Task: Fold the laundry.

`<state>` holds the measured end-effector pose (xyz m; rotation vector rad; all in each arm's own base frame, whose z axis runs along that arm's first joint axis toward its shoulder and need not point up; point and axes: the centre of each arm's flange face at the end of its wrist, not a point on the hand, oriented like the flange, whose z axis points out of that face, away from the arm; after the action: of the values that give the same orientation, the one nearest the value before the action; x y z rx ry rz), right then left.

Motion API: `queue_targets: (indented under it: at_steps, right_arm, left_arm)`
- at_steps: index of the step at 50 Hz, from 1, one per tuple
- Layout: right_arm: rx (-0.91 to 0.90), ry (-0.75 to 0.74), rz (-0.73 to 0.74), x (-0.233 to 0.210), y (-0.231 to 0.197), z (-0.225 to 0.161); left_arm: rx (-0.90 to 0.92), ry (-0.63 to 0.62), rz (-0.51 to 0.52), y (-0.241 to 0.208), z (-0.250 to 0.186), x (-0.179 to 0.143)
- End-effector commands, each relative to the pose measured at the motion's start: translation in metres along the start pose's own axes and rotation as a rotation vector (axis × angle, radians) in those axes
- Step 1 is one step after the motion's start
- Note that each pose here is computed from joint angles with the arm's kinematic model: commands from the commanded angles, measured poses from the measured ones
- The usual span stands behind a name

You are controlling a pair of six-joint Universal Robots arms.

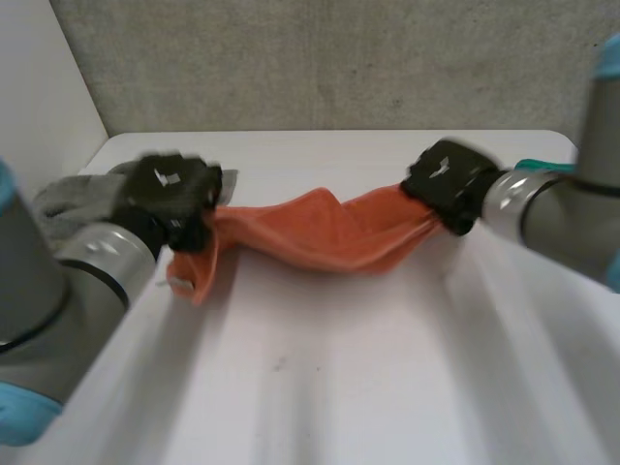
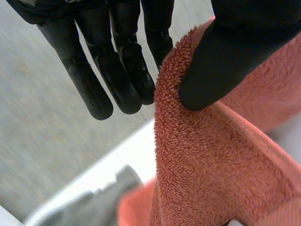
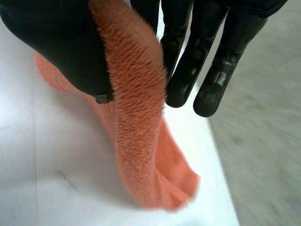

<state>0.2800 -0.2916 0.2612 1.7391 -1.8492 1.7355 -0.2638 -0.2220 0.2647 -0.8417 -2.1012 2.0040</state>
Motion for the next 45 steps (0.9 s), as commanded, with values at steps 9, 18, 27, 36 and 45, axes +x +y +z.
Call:
queue_targets:
  at_steps: [9,18,27,36,45]
  right_arm:
    - [-0.215,0.032,0.088,-0.007,-0.003,-0.094]
    - [-0.244,-0.013,0.078,-0.029,0.020,0.007]
    - [0.138,0.514,0.109,0.071,-0.042,0.054]
    - [0.490,0.815,0.124,0.126,-0.099,0.006]
    - [0.260,0.565,0.156,0.054,-0.050,0.004]
  left_arm:
    - [-0.092,0.052,0.139,-0.008,-0.013,-0.007]
    - [-0.208,0.100,0.153,0.050,0.066,0.011]
    - [0.349,-0.163,0.156,-0.058,0.141,-0.031]
    - [0.728,-0.325,0.136,-0.139,0.111,-0.052]
    - [0.432,-0.202,0.150,-0.056,0.094,-0.030]
